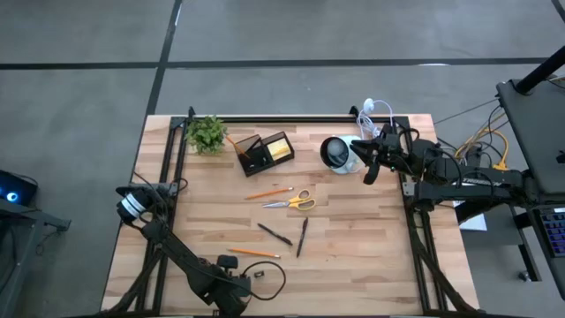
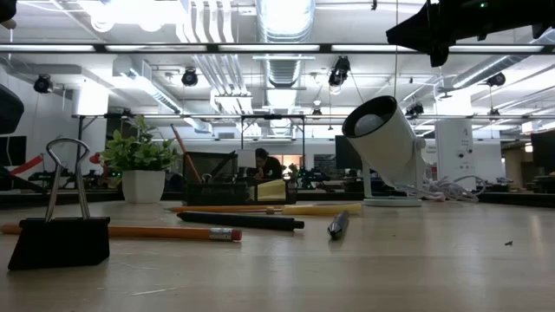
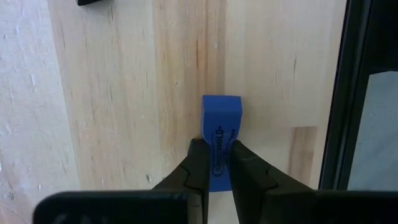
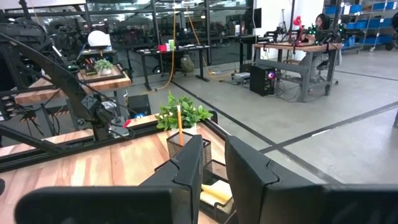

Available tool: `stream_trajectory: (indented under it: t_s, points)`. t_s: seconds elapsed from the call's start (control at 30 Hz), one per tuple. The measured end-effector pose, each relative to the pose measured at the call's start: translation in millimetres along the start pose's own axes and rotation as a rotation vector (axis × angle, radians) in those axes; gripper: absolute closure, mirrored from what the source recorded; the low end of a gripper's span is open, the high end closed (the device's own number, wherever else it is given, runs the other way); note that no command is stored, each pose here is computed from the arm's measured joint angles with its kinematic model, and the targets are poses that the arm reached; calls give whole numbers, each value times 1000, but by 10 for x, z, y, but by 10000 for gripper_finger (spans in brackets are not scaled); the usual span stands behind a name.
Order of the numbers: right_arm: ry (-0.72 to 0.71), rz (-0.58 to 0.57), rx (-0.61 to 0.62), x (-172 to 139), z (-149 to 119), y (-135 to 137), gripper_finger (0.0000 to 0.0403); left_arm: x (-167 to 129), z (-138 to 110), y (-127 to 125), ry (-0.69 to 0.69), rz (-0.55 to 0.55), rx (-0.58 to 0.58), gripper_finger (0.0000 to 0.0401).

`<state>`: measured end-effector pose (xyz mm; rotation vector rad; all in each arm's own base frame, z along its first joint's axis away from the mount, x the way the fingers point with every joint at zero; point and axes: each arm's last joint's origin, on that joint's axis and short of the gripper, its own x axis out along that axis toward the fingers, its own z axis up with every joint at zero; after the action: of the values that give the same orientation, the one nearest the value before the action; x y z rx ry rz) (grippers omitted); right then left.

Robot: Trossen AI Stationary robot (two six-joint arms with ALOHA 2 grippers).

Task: Pick and place office supplies into organizer
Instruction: Put the blue eraser into the black desk organizer

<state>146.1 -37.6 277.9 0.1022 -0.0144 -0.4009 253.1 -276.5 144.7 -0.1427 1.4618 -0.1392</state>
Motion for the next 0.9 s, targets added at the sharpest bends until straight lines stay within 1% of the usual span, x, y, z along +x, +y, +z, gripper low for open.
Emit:
stream_trajectory:
  t_s: [0.23, 0.37, 0.5, 0.9]
  points:
    - [0, 0, 1, 0, 0, 1, 344, -128, -14, 7, -9, -8, 1, 373]
    - [-1, 0, -3, 0, 1, 0, 344, -212, -70, 46, 19, 13, 6, 373]
    - [-2, 0, -2, 0, 1, 0, 344, -333, -75, 48, -6, -4, 6, 373]
    - [-1, 0, -1, 0, 1, 0, 344, -563, -98, 109, -44, 16, -1, 372]
